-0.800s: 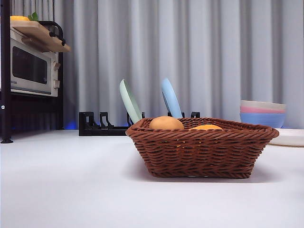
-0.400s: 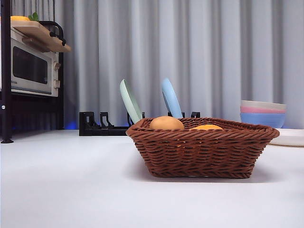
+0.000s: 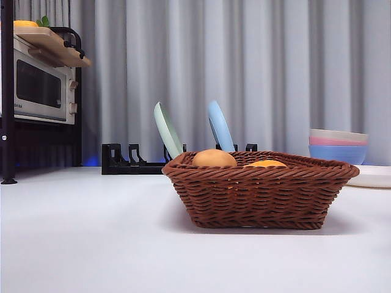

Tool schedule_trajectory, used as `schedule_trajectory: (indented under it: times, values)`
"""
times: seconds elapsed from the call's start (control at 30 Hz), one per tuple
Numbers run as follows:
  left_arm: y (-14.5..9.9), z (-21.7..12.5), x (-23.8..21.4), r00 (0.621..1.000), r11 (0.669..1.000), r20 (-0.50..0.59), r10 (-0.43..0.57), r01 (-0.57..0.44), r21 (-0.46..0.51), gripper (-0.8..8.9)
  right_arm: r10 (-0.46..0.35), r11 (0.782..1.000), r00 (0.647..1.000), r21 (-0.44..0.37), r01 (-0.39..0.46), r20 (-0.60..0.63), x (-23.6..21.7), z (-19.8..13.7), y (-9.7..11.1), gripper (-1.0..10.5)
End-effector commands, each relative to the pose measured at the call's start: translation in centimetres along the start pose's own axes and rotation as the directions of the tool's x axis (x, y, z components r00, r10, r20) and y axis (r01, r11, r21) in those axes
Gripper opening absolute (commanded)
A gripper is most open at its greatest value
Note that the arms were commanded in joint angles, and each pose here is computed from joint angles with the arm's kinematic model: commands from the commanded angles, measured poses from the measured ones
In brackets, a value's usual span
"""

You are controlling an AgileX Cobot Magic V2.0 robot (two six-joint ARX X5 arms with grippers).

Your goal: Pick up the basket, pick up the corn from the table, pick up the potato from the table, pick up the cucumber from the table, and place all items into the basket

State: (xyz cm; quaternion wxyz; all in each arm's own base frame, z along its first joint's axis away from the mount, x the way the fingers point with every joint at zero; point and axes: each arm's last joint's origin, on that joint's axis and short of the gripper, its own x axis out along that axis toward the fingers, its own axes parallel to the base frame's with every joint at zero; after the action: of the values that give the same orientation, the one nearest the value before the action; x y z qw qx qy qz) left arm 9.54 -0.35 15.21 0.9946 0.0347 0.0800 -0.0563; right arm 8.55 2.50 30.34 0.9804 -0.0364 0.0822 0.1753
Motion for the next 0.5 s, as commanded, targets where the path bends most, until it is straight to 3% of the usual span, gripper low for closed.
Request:
schedule_trajectory:
  times: [0.03,0.23,0.5]
  values:
    - [0.0,-0.4,0.1,1.000,1.000,-0.007,-0.001,0.001,-0.008,-0.03,-0.009,0.999,0.997,-0.041,0.012,0.073,1.0,-3.0,-0.6,-0.2]
    - [0.0,-0.4,0.1,1.000,1.000,-0.007,-0.001,0.001,-0.008,-0.03,-0.068,0.998,0.993,-0.006,0.069,0.101,2.0,-9.5,-1.2,-0.2]
    - [0.0,-0.4,0.1,1.000,1.000,-0.007,-0.001,0.001,-0.008,-0.03,-0.076,0.995,0.996,0.062,0.073,0.047,2.9,-14.3,-1.1,-0.2]
